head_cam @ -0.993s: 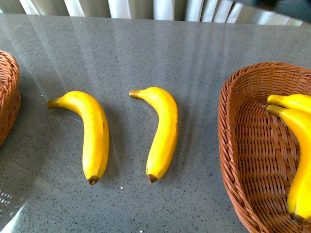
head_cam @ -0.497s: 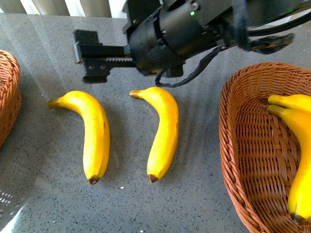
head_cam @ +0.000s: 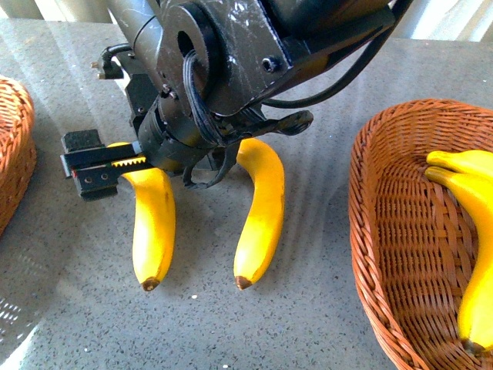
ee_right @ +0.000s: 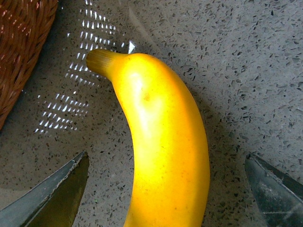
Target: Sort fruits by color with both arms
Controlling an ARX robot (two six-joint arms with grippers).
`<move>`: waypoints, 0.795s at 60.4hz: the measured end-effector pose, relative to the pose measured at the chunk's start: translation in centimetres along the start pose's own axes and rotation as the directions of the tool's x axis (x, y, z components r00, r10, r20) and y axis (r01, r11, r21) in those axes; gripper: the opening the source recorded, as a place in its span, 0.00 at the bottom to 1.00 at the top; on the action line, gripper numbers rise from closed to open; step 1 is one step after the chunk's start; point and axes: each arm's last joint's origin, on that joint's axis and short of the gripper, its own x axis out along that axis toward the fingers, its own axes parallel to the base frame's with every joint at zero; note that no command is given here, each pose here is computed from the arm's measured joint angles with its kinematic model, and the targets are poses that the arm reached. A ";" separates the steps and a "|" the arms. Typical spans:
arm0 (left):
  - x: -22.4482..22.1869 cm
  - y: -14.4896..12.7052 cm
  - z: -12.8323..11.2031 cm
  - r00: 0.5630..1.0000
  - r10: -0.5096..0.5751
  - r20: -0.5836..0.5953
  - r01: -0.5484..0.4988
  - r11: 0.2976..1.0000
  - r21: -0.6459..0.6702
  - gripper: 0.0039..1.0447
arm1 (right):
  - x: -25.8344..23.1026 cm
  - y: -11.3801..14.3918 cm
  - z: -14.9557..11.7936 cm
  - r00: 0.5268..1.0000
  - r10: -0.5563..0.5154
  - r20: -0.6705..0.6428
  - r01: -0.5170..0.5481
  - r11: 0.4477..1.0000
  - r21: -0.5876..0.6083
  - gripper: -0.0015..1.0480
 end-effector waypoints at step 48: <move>0.0 0.0 0.0 1.000 0.000 0.000 0.000 1.000 0.000 0.91 | 0.6 -0.2 -0.3 0.999 -0.005 -0.034 0.008 0.998 0.065 0.34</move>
